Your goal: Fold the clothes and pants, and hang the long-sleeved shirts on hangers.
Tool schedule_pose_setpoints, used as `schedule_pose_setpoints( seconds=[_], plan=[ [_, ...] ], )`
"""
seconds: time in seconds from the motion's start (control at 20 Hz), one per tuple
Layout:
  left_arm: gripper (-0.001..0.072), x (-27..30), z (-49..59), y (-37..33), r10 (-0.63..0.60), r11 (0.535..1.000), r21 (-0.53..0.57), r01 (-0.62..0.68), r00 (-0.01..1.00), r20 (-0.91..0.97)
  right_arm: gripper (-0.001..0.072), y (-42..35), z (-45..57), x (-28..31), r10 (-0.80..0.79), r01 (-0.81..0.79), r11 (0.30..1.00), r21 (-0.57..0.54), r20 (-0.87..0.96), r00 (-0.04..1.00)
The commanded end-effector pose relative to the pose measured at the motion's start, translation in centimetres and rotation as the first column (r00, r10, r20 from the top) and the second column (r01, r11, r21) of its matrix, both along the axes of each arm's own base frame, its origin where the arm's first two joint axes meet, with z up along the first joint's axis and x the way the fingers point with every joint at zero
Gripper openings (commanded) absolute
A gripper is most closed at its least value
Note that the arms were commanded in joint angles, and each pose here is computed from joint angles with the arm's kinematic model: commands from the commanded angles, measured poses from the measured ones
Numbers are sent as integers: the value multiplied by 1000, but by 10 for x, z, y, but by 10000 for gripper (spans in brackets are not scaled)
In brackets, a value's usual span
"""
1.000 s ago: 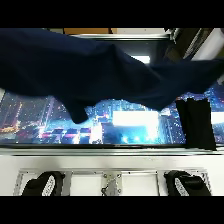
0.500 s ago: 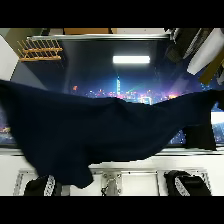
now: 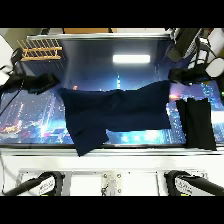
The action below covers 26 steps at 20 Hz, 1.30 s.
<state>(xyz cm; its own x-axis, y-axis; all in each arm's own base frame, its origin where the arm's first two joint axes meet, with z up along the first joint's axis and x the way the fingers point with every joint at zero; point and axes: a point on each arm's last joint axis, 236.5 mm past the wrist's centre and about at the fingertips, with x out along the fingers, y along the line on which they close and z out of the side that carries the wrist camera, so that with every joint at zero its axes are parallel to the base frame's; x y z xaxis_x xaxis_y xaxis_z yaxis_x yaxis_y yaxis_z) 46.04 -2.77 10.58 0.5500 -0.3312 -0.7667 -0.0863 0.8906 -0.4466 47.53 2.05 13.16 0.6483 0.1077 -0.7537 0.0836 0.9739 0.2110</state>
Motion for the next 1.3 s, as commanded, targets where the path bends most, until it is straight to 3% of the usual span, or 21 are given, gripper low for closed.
schedule_pose_setpoints(
  seconds=[0.0, 0.1, 0.15, 0.35, 0.65, 1.15, 1.2, 1.25],
  plan=[
    [621, 50, -11, 20, -27, 1000, 11, 28, 999, -37, 581, -8, 21, 42, -50, 45, 998, 32, 175, 983],
    [621, 39, -13, 39, -45, 998, 29, 47, 996, -77, 552, -13, 25, 19, -16, 17, 1000, -10, 123, 992],
    [621, 27, -23, 45, -52, 998, 23, 55, 991, -120, 439, -11, 22, 3, 35, -31, 998, -47, 80, 996],
    [621, -48, -106, 52, -5, 999, -47, -12, 938, -346, 435, 4, -1, -67, 93, -96, 994, -45, -53, 994],
    [621, -138, -204, 23, 24, 994, -80, -78, 851, -525, 435, 24, -21, -124, 133, -135, 991, -10, -78, 988],
    [620, -140, -226, -10, -21, 999, -32, 6, 869, -494, 435, 28, -18, -126, 138, -138, 990, 10, -72, 988],
    [600, -138, -226, -12, -25, 1000, -28, 13, 873, -488, 435, 28, -18, -126, 138, -138, 990, 10, -72, 988],
    [397, -137, -226, -13, -27, 1000, -25, 17, 875, -483, 435, 28, -18, -126, 138, -138, 990, 9, -72, 988]
  ],
)
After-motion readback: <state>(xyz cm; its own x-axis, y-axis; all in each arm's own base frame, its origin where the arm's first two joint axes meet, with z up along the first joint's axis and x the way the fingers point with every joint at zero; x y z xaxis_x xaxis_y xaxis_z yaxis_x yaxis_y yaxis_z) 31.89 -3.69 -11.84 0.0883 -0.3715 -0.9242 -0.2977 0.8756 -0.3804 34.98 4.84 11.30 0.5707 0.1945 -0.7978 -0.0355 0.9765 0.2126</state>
